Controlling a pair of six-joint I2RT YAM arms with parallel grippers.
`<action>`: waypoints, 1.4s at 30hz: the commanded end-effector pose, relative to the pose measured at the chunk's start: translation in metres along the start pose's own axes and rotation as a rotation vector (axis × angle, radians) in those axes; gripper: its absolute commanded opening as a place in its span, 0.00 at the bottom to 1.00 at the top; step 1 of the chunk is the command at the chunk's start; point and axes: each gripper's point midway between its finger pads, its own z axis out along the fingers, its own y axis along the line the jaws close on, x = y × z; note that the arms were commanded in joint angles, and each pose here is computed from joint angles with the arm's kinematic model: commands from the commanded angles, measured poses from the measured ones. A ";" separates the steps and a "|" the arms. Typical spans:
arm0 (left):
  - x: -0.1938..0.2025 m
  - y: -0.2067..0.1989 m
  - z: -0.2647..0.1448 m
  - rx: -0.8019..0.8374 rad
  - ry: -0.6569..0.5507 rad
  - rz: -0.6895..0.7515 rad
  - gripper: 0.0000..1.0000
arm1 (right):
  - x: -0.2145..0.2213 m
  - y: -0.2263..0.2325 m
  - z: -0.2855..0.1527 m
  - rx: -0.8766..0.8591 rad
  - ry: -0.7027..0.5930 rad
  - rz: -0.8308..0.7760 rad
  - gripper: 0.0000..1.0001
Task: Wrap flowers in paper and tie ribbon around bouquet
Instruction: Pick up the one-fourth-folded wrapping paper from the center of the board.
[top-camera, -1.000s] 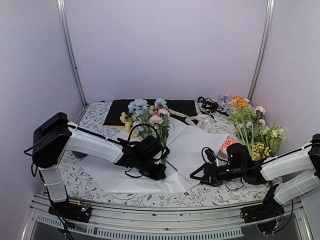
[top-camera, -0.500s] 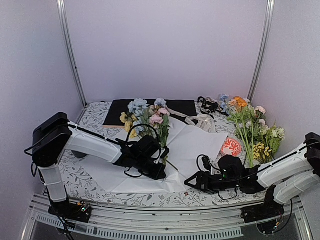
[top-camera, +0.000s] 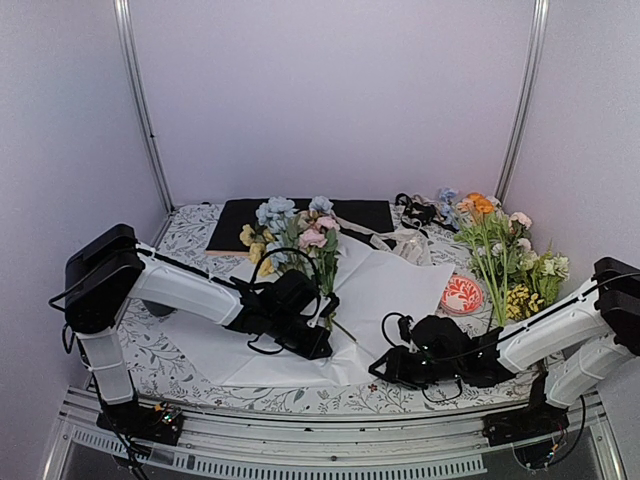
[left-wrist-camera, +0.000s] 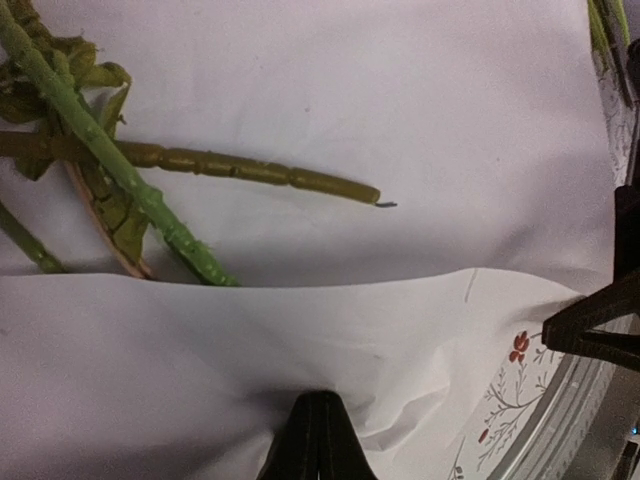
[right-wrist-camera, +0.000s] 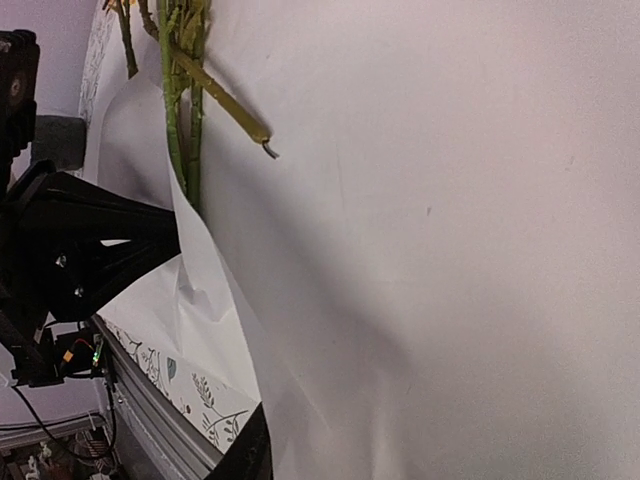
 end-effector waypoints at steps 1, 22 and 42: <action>0.037 0.045 0.011 -0.131 0.110 -0.034 0.00 | -0.006 -0.019 -0.003 0.132 -0.036 0.015 0.28; 0.040 0.066 0.028 -0.158 0.160 -0.068 0.00 | -0.014 0.049 0.009 0.452 -0.003 -0.467 0.00; 0.039 0.070 0.021 -0.136 0.139 -0.103 0.00 | -0.008 0.071 0.016 0.296 0.045 -0.552 0.25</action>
